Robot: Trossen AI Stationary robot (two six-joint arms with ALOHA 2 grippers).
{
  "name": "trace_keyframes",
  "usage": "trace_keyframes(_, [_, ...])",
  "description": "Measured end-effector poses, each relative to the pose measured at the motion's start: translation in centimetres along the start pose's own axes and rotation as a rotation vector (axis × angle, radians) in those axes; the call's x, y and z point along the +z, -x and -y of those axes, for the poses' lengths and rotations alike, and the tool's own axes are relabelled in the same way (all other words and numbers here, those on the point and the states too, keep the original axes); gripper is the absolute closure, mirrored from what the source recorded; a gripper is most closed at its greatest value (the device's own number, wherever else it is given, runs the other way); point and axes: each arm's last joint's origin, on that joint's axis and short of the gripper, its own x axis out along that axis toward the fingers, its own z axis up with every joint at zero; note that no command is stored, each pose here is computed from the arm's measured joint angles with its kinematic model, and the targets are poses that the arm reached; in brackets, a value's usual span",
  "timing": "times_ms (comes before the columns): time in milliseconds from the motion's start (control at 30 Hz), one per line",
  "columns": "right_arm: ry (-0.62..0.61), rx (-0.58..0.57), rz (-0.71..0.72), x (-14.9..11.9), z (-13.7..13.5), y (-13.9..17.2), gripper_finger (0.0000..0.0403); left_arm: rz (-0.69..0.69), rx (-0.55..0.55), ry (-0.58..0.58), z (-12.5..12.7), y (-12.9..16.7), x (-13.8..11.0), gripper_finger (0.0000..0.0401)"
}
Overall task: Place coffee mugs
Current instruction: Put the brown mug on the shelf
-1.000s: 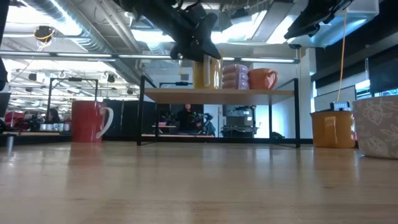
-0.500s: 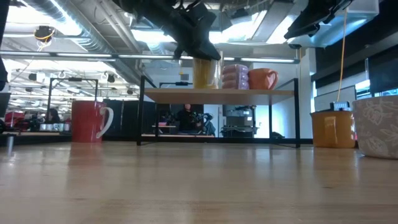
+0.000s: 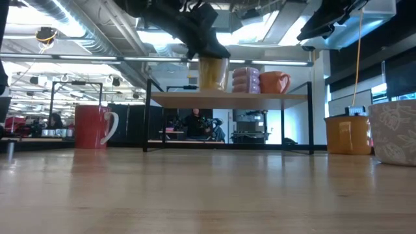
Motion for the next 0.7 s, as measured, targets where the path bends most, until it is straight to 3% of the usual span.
trace_keyframes(233, [-0.002, 0.008, 0.000, 0.0, 0.0, 0.0, 0.0251, 0.082, -0.139, -0.003, -3.6, 0.4, 0.4, 0.0379])
trace_keyframes(400, [-0.002, 0.008, 0.000, 0.0, 0.0, 0.0, 0.0251, 0.084, -0.147, -0.011, -5.9, 0.5, 0.0, 0.0379])
trace_keyframes(700, [-0.006, 0.008, 0.000, 0.0, 0.0, 0.0, 0.0251, 0.125, -0.235, -0.047, -7.8, -0.7, -1.0, 0.0379])
